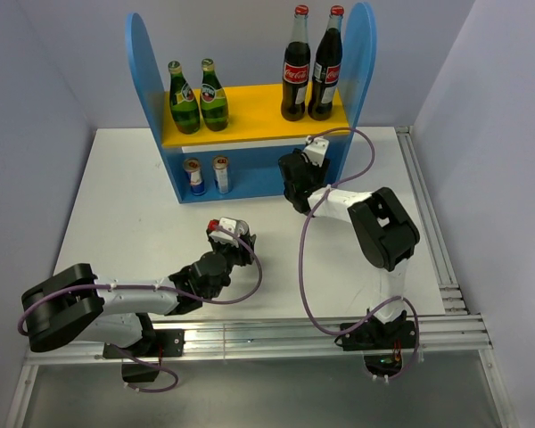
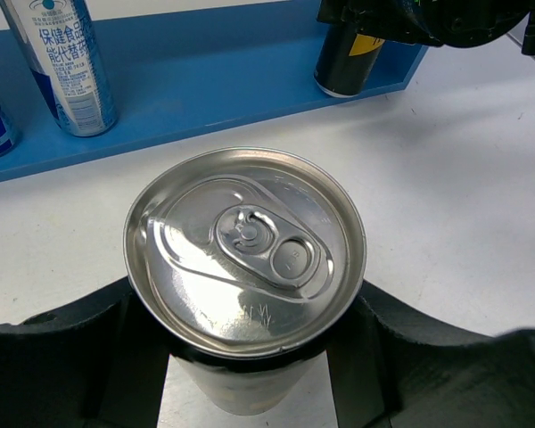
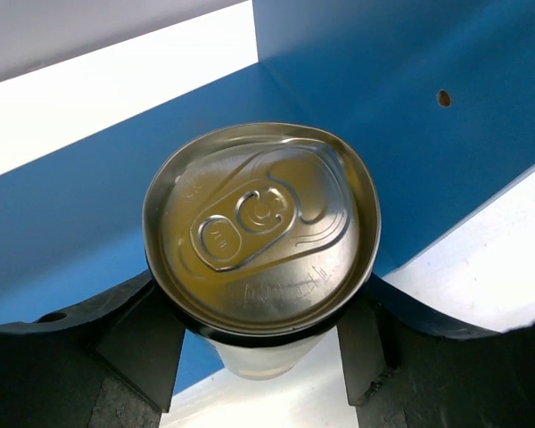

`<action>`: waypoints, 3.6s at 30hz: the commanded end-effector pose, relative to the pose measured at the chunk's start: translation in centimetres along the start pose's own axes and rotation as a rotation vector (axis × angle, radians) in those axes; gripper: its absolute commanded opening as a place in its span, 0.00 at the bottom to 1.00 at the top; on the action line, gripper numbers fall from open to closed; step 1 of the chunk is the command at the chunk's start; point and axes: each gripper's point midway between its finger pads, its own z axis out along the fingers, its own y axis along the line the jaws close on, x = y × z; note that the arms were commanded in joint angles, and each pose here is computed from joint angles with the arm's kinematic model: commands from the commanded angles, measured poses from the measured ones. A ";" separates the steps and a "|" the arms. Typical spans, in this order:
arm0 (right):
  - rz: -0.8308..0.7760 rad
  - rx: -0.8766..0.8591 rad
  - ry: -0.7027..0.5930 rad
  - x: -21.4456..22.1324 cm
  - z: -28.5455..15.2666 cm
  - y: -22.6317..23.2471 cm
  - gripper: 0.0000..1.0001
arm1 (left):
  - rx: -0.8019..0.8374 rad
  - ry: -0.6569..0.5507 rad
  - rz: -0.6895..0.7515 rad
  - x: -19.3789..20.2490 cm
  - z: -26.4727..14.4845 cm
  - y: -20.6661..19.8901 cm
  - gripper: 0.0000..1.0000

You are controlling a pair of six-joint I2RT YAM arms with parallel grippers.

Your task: Place and organize the beverage onto the shelf

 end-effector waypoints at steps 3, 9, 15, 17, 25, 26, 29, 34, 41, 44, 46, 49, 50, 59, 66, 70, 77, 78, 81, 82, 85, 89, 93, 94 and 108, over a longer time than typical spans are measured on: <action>0.033 -0.034 -0.075 -4.5 0.3 1.6 0.33 | 0.020 -0.121 -0.128 -3.8 0.3 -1.1 0.00; 0.018 -0.037 -0.072 -4.6 0.4 1.9 0.92 | 0.016 -0.130 -0.130 -4.1 -0.1 -0.7 0.00; 0.014 -0.033 -0.069 -4.6 0.5 1.9 0.97 | 0.013 -0.129 -0.126 -3.9 -0.1 -0.6 0.00; 0.013 -0.033 -0.070 -4.5 0.4 1.9 0.98 | 0.010 -0.125 -0.124 -3.8 -0.1 -0.5 0.00; 0.031 -0.053 -0.078 -4.6 0.2 1.9 0.98 | 0.012 -0.125 -0.126 -4.0 -0.2 -0.6 0.00; 0.025 -0.070 -0.071 -4.3 0.0 2.0 0.99 | 0.011 -0.124 -0.125 -4.0 -0.2 -0.5 0.00; 0.022 -0.115 -0.075 -4.4 -0.2 2.5 1.00 | 0.008 -0.122 -0.124 -3.9 -0.2 -0.5 0.00; 0.005 -0.162 -0.070 -4.4 -0.3 3.3 1.00 | 0.009 -0.120 -0.123 -3.8 0.0 -0.6 0.00; 0.014 -0.157 -0.077 -4.7 -0.6 2.9 1.00 | 0.005 -0.118 -0.116 -3.7 0.1 -0.6 0.00; 0.031 -0.156 -0.072 -5.0 -1.1 2.6 1.00 | 0.007 -0.118 -0.118 -3.7 0.1 -0.6 0.00; 0.044 -0.164 -0.074 -5.2 -1.5 2.5 1.00 | 0.009 -0.122 -0.122 -3.9 0.1 -0.7 0.00; 0.048 -0.172 -0.075 -5.3 -2.2 2.3 1.00 | 0.010 -0.124 -0.127 -4.0 0.0 -0.8 0.00; 0.049 -0.176 -0.076 -5.5 -2.5 2.1 1.00 | 0.012 -0.125 -0.128 -4.1 0.0 -0.8 0.00; 0.053 -0.201 -0.075 -5.5 -4.5 2.0 1.00 | 0.008 -0.119 -0.131 -4.0 0.0 -0.7 0.00; 0.108 -0.167 -0.073 -6.0 -8.1 0.0 1.00 | -0.018 -0.137 -0.120 -5.0 0.1 -0.4 0.00; 0.182 -0.157 -0.059 -6.2 -13.7 -3.6 1.00 | -0.004 -0.155 -0.107 -7.2 1.3 -0.8 0.00; 0.252 -0.267 0.007 -2.9 -24.0 -8.1 1.00 | 0.003 -0.204 -0.073 -12.0 7.6 -2.1 0.00; 0.257 -0.295 0.036 -1.9 -25.3 -8.6 1.00 | -0.009 -0.178 -0.048 -10.7 9.0 -2.1 0.00; 0.267 -0.322 0.056 -0.8 -26.7 -10.6 1.00 | -0.037 -0.191 -0.047 -11.0 12.3 -2.5 0.00; 0.274 -0.347 0.062 -1.0 -27.5 -10.8 1.00 | -0.054 -0.198 -0.054 -11.0 13.1 -2.3 0.00; 0.288 -0.328 0.062 -1.1 -27.7 -12.8 1.00 | -0.081 -0.206 -0.098 -10.6 15.7 -2.6 0.00; 0.305 -0.349 0.071 -1.4 -27.8 -14.4 1.00 | -0.074 -0.247 -0.140 -10.7 18.0 -3.9 0.00; 0.324 -0.381 0.095 -1.2 -27.8 -15.9 1.00 | -0.079 -0.242 -0.137 -8.8 20.4 -4.7 0.00; 0.339 -0.389 0.099 -1.0 -27.7 -16.4 1.00 | -0.079 -0.255 -0.145 -9.3 21.0 -5.0 0.00; 0.340 -0.483 0.101 -1.3 -28.3 -15.7 1.00 | -0.134 -0.273 -0.095 -7.4 25.1 -5.4 0.00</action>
